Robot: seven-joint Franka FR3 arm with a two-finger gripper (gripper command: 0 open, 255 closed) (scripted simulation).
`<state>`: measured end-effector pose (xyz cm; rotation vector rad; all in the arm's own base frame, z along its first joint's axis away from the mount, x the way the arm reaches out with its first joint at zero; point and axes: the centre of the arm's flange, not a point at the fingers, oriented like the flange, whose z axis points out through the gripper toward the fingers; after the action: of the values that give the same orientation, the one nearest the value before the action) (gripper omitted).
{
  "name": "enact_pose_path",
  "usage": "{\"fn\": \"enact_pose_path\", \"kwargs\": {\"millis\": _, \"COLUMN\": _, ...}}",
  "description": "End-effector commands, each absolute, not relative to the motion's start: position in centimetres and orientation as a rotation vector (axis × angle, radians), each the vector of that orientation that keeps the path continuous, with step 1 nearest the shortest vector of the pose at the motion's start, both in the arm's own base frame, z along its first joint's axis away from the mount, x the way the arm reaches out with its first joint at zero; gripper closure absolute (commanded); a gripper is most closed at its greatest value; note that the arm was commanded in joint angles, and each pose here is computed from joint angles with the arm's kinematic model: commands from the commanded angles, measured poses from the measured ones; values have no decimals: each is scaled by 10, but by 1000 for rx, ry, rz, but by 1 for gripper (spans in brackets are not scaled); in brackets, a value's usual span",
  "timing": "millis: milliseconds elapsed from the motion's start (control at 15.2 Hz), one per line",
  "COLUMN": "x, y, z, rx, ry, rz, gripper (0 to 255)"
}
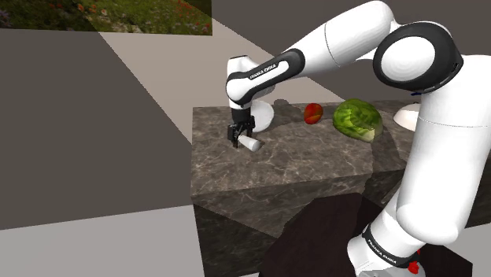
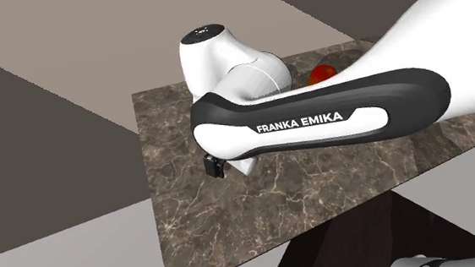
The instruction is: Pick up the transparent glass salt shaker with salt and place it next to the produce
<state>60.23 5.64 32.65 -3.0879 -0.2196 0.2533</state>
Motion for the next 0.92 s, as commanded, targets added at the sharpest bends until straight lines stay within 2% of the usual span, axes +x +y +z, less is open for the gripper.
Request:
{"fn": "enact_pose_path", "kwargs": {"millis": 0, "x": 600, "y": 39, "z": 314, "rx": -3096, "ry": -190, "rz": 287, "gripper": 0}}
{"fn": "enact_pose_path", "kwargs": {"millis": 198, "x": 600, "y": 39, "z": 314, "rx": -3096, "ry": -190, "rz": 287, "gripper": 0}}
{"fn": "enact_pose_path", "kwargs": {"millis": 264, "x": 600, "y": 39, "z": 314, "rx": -3096, "ry": -190, "rz": 287, "gripper": 255}}
{"fn": "enact_pose_path", "kwargs": {"millis": 858, "x": 600, "y": 39, "z": 314, "rx": -3096, "ry": -189, "rz": 287, "gripper": 255}}
